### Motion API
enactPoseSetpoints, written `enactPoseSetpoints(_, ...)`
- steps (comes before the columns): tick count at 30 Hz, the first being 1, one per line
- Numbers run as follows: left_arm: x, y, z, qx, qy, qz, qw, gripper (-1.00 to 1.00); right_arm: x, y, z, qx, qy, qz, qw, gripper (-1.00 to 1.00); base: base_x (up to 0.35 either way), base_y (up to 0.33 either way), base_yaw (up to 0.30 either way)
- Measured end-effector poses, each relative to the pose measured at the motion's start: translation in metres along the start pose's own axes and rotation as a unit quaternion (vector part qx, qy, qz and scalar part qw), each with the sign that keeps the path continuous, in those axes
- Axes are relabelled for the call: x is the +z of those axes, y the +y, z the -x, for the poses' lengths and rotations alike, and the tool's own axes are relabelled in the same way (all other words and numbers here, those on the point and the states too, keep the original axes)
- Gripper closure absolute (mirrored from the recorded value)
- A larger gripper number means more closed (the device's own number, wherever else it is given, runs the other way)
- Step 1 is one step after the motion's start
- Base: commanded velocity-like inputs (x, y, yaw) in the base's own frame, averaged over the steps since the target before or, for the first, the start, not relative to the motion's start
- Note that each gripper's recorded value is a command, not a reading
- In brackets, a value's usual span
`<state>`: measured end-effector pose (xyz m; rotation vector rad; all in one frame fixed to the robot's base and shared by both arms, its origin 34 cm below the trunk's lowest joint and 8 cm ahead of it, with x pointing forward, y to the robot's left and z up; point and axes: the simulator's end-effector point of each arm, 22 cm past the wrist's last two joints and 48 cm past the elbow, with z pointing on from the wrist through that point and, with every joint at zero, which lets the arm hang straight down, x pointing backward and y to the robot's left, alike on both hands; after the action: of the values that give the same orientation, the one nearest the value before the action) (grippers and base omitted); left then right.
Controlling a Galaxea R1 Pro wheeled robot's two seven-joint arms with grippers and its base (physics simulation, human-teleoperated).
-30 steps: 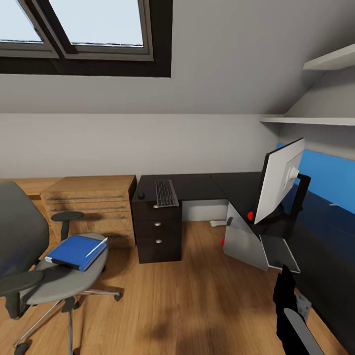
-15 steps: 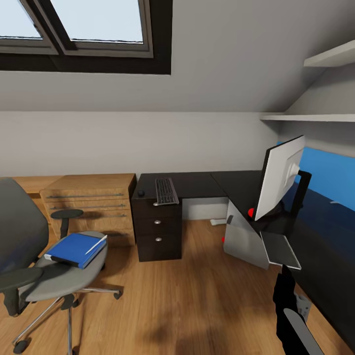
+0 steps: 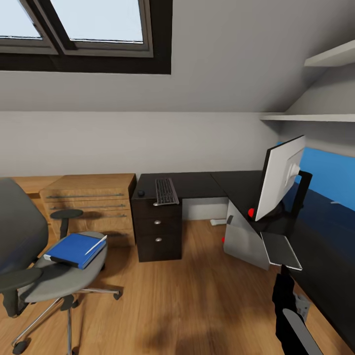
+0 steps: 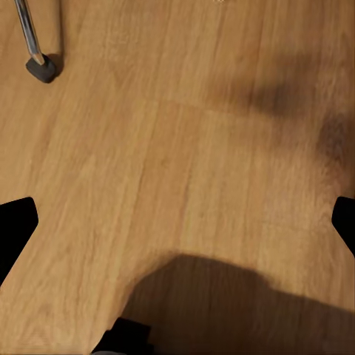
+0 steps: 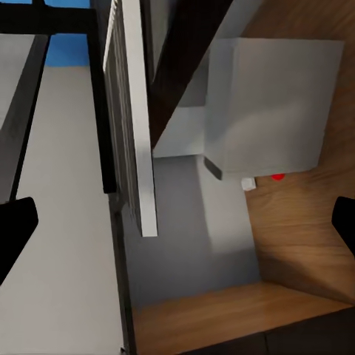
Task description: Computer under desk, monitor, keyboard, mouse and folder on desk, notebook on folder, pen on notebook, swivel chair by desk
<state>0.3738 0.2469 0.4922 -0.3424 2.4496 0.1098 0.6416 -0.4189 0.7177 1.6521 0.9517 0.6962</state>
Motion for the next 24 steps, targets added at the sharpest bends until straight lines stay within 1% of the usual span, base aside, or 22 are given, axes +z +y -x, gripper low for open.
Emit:
enactPoseSetpoints(4, -0.0001, -0.0003, -0.0002, 0.001, 0.000, -0.001, 1.0000, -1.00, -0.0003, -0.0055, 0.0004, -0.003, 0.000, -0.004, 1.0000, -1.00, 0.219, 0.059, 0.000)
enactPoseSetpoints(7, 0.0001, 0.0002, -0.0003, 0.002, 0.000, 0.000, 1.0000, -1.00, -0.0001, -0.0080, 0.0005, -0.004, 0.000, -0.006, 1.0000, -1.00, 0.070, 0.019, 0.000)
enactPoseSetpoints(13, 0.0000, 0.0005, -0.0003, 0.001, 0.000, 0.000, 1.0000, -1.00, -0.0002, -0.0083, 0.0009, -0.004, -0.001, -0.007, 1.0000, -1.00, 0.150, 0.003, 0.000)
enactPoseSetpoints(18, 0.0001, 0.0005, -0.0003, 0.002, 0.000, 0.001, 1.0000, -1.00, 0.0002, -0.0083, 0.0013, -0.005, 0.000, -0.007, 1.0000, -1.00, 0.079, 0.000, 0.000)
enactPoseSetpoints(24, 0.0001, 0.0009, -0.0003, 0.001, 0.000, 0.001, 1.0000, -1.00, 0.0002, -0.0081, 0.0015, -0.005, -0.001, -0.006, 1.0000, -1.00, 0.190, 0.000, 0.000)
